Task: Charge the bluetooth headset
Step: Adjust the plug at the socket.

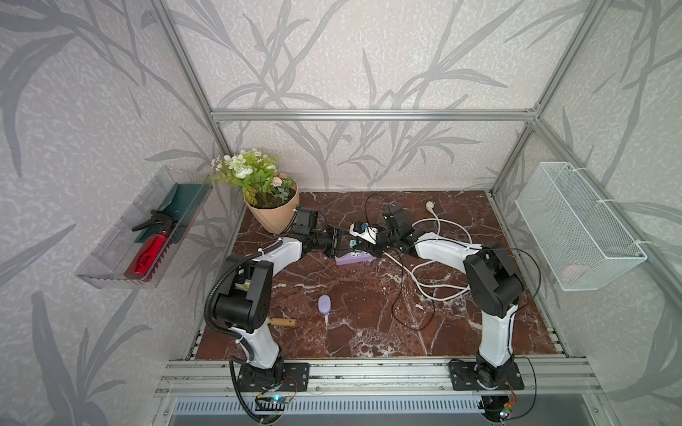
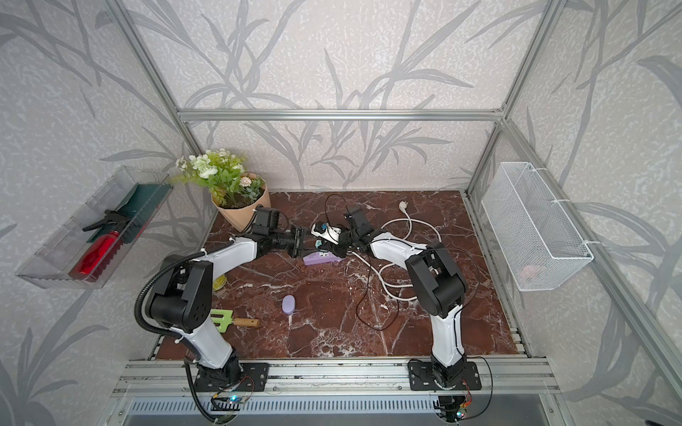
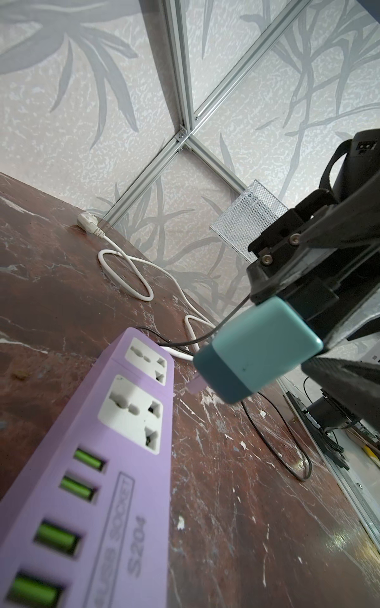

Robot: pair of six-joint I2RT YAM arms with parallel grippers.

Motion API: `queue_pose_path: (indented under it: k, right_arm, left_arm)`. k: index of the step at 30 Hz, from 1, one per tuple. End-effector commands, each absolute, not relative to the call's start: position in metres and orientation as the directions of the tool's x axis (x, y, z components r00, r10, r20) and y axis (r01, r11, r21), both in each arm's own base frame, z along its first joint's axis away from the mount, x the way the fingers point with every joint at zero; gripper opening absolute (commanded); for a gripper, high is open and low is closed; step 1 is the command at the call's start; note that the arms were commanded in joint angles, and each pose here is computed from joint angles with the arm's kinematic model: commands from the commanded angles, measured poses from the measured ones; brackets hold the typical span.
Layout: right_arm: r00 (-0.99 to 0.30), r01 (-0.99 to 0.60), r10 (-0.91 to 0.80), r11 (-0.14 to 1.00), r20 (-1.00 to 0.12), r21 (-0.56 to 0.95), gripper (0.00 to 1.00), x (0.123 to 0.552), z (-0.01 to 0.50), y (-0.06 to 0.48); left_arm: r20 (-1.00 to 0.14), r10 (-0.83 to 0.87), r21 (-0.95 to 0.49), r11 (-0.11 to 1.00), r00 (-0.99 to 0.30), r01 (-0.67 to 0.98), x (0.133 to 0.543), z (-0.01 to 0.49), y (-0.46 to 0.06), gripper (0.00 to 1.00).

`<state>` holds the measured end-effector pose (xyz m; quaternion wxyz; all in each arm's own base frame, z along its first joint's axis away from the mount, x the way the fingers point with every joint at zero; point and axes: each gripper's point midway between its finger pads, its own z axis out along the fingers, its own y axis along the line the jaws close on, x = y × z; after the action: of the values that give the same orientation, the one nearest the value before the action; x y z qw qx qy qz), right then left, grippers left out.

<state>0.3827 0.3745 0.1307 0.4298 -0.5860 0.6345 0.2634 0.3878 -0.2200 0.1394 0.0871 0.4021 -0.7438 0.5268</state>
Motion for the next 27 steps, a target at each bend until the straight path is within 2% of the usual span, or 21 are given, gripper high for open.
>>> queue_pose_path:
  k: [1,4,11,19,27]
  right_arm:
    - [0.109,-0.957,-0.471,0.189,-0.876,-0.221,0.0,0.38,0.159,0.375]
    - [0.11,-0.957,-0.469,0.189,-0.876,-0.222,0.0,0.377,0.157,0.374]
    - [0.105,-0.963,-0.449,0.179,-0.887,-0.204,0.0,0.374,0.159,0.376]
    - [0.1,-0.966,-0.426,0.175,-0.899,-0.19,0.0,0.374,0.164,0.38]
    - [0.109,-0.972,-0.439,0.141,-0.892,-0.188,0.0,0.367,0.157,0.391]
  left_arm:
    - [0.592,-0.528,-0.701,0.034,-0.609,-0.712,0.394,0.15,-0.213,0.52]
    - [0.605,-0.524,-0.701,0.008,-0.6,-0.713,0.402,0.148,-0.213,0.52]
    - [0.605,-0.516,-0.693,0.034,-0.607,-0.72,0.405,0.143,-0.214,0.52]
    - [0.618,-0.5,-0.684,0.039,-0.607,-0.728,0.406,0.131,-0.216,0.4]
    - [0.632,-0.484,-0.678,0.034,-0.605,-0.734,0.407,0.128,-0.219,0.46]
